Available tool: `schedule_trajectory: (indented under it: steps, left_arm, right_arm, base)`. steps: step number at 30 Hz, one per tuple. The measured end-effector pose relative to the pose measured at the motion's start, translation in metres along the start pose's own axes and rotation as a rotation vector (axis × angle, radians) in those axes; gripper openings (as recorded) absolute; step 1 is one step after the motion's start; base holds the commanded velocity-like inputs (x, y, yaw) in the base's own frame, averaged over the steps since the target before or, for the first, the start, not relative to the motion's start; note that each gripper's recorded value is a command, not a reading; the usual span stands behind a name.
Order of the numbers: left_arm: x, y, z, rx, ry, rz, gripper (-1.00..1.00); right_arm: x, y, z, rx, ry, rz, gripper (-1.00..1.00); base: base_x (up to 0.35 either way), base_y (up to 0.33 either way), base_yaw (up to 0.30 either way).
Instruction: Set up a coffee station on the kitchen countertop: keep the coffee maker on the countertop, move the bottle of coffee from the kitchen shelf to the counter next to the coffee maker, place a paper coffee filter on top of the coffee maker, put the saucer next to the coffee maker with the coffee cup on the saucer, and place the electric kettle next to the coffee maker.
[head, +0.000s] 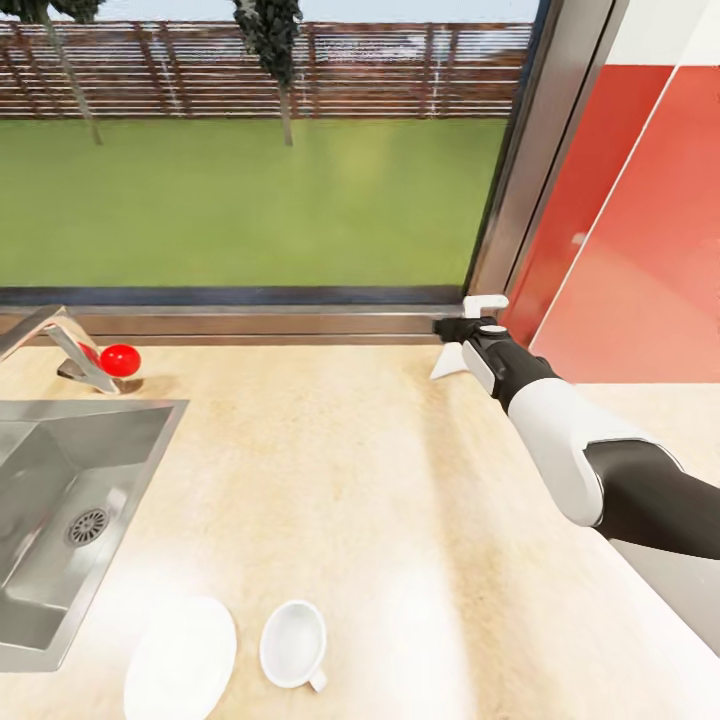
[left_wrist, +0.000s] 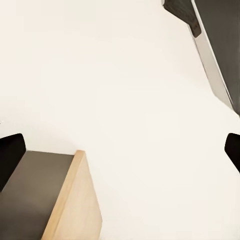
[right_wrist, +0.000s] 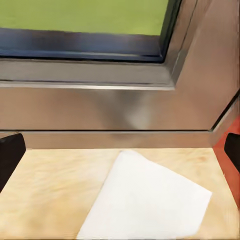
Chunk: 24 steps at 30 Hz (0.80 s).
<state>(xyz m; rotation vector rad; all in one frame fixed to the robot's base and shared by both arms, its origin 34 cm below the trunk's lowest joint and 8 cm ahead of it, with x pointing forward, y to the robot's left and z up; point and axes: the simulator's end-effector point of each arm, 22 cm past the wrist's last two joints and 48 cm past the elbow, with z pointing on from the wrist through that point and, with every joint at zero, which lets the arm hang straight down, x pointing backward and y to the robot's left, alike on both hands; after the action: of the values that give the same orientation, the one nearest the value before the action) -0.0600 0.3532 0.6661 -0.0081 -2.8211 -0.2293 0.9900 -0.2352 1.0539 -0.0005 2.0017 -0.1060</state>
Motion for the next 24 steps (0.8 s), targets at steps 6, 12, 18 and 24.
schedule_trajectory:
  steps: [6, 12, 18, 24]
  left_arm:
    - [0.004, 0.0, -0.001, 0.0, 0.009, 0.001, 1.0]
    - [0.011, 0.0, -0.002, 0.0, 0.023, 0.003, 1.0]
    - [0.014, 0.0, -0.002, 0.001, 0.032, 0.004, 1.0]
    - [0.019, 0.0, -0.003, 0.001, 0.042, 0.006, 1.0]
  right_arm:
    - [0.007, 0.001, 0.004, -0.001, 0.009, -0.001, 1.0]
    - [0.014, 0.002, 0.008, -0.002, 0.018, -0.001, 1.0]
    - [0.021, 0.003, 0.011, -0.003, 0.026, -0.002, 1.0]
    - [0.028, 0.003, 0.015, -0.004, 0.035, -0.002, 1.0]
  base:
    - [0.0, 0.0, -0.046]
    - [0.0, 0.0, -0.001]
    - [0.0, 0.0, 0.0]
    - [0.0, 0.0, -0.001]
